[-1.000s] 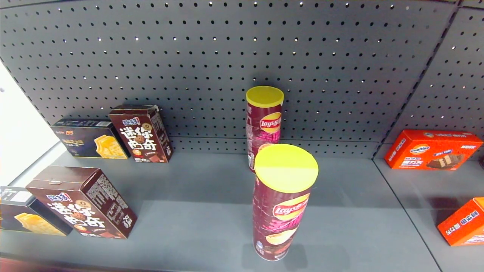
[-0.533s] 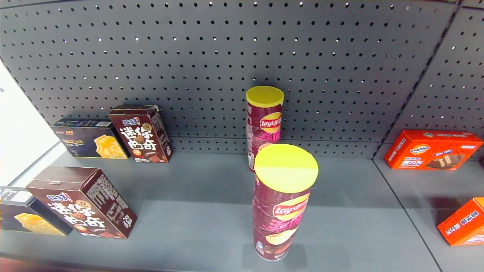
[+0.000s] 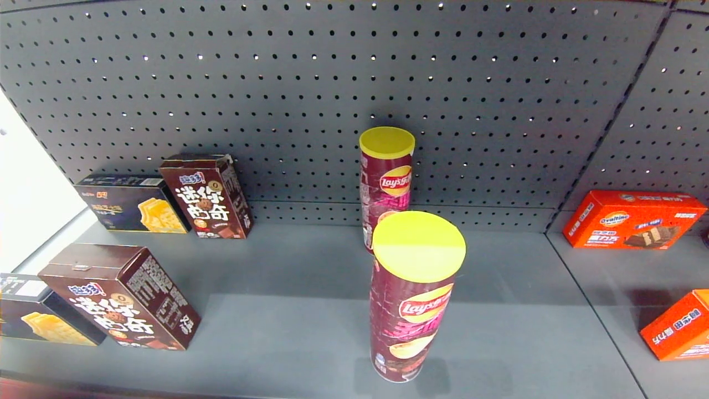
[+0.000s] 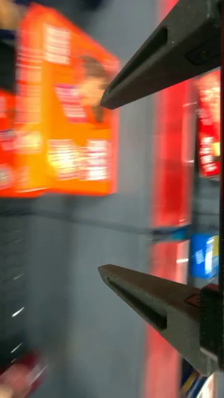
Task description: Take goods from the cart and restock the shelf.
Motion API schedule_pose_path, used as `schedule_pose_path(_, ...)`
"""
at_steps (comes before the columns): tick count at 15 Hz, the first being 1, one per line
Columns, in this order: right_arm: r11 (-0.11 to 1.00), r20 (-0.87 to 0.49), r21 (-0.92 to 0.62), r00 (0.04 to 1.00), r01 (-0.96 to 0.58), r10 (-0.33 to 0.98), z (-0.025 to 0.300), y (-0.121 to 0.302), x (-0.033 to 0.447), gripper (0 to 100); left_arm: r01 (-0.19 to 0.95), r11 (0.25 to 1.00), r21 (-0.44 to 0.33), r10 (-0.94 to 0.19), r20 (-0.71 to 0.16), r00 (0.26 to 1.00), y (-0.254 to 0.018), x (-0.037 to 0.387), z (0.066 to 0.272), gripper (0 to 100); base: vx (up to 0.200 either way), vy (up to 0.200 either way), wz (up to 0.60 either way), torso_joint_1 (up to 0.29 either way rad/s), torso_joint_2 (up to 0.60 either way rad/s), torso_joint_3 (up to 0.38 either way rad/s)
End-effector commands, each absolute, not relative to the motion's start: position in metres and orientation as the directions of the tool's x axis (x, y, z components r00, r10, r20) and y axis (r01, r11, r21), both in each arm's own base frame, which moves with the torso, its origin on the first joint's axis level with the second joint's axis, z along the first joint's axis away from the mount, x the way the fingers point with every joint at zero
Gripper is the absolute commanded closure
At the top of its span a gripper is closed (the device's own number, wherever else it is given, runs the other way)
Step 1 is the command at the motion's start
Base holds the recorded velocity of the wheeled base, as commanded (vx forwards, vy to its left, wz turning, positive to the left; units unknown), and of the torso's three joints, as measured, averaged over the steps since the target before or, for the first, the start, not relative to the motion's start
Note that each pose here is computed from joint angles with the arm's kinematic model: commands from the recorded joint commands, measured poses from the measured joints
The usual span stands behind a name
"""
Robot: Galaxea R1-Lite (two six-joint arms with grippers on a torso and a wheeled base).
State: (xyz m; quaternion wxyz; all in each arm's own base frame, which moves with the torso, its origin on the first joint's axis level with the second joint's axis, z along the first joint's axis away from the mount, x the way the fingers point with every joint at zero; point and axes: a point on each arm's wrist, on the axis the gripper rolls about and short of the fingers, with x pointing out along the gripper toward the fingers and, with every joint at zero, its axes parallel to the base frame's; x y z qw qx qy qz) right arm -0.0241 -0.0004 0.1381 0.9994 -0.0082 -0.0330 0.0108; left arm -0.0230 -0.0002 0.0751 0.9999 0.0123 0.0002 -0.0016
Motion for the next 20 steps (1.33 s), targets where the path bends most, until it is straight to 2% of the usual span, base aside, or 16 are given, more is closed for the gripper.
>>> schedule_pose_path(1, 0.983, -0.014, -0.017, 0.983, -0.183, 0.183, 0.203, 0.003, 0.012, 0, 0.006, 1.000, 0.025, -0.006, -0.003, 1.000, 0.000, -0.023, 0.075, 0, 0.000, 0.000, 0.00, 0.000, 0.00, 0.000)
schedule_pose_path(7, 0.885, -0.105, -0.063, 0.885, -0.462, 0.455, 0.223, 0.037, 0.094, 0, 0.008, 1.000, 0.025, -0.008, -0.005, 1.000, 0.000, -0.023, 0.075, 0, 0.000, 0.000, 0.00, 0.000, 0.00, 0.000)
schedule_pose_path(10, 0.818, -0.173, -0.078, 0.815, -0.571, 0.553, 0.219, 0.063, 0.120, 0, 0.006, 1.000, 0.021, -0.006, -0.003, 1.000, 0.000, -0.023, 0.075, 0, 0.000, 0.000, 0.00, 0.000, 0.00, 0.000)
schedule_pose_path(13, 0.758, -0.211, -0.105, 0.759, -0.644, 0.615, 0.218, 0.083, 0.129, 0, 0.002, 1.000, 0.018, -0.002, -0.003, 1.000, 0.000, -0.023, 0.075, 0, 0.000, 0.000, 0.00, 0.000, 0.00, 0.000)
schedule_pose_path(16, 0.707, -0.294, -0.122, 0.705, -0.697, 0.645, 0.202, 0.097, 0.134, 0, 0.002, 1.000, 0.018, -0.002, -0.003, 1.000, 0.000, -0.023, 0.075, 0, 0.000, 0.000, 0.00, 0.000, 0.00, 0.000)
schedule_pose_path(20, 0.692, -0.357, -0.113, 0.679, -0.713, 0.641, 0.191, 0.108, 0.143, 0, 0.003, 1.000, 0.020, -0.003, -0.003, 1.000, 0.000, -0.023, 0.075, 0, 0.000, 0.000, 0.00, 0.000, 0.00, 0.000)
